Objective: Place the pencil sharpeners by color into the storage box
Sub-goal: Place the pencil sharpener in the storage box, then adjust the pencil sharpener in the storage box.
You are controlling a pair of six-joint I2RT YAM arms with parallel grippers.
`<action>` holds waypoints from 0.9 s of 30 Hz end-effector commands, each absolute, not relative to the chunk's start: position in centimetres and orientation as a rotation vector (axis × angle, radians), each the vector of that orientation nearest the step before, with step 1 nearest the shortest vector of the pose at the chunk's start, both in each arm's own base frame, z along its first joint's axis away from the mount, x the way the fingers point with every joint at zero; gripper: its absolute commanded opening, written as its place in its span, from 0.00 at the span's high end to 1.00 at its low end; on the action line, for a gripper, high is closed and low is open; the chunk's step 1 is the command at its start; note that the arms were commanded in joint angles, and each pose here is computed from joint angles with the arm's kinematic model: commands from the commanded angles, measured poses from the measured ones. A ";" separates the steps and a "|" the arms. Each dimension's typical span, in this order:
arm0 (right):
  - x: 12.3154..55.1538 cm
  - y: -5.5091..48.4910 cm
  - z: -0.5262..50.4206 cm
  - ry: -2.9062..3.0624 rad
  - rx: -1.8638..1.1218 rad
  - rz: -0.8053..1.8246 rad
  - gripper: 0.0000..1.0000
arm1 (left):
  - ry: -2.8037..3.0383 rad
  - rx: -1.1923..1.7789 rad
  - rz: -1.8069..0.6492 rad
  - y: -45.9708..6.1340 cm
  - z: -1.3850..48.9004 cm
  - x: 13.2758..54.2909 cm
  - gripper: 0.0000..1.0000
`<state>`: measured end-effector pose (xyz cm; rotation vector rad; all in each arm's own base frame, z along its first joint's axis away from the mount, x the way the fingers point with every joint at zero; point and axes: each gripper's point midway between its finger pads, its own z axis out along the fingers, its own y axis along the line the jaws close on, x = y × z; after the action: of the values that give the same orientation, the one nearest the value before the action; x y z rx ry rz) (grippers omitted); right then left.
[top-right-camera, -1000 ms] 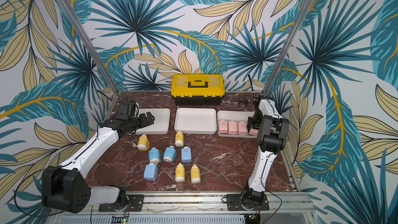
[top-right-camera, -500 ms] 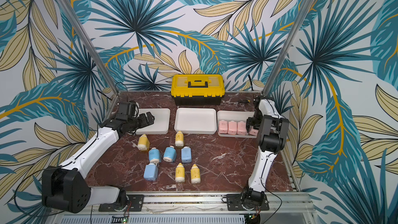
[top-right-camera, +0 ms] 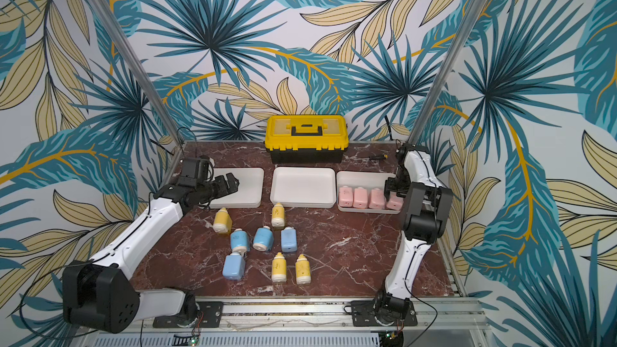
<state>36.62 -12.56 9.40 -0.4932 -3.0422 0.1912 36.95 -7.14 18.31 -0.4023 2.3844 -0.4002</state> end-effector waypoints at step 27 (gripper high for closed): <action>35.1 -16.0 9.6 -3.050 -1.064 0.166 1.00 | 2.286 -0.454 -0.423 -6.4 21.1 36.0 0.01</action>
<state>34.72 -14.91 9.97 -0.9610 -3.0487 0.1485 36.09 -6.92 21.32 -0.4293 2.2938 -0.4387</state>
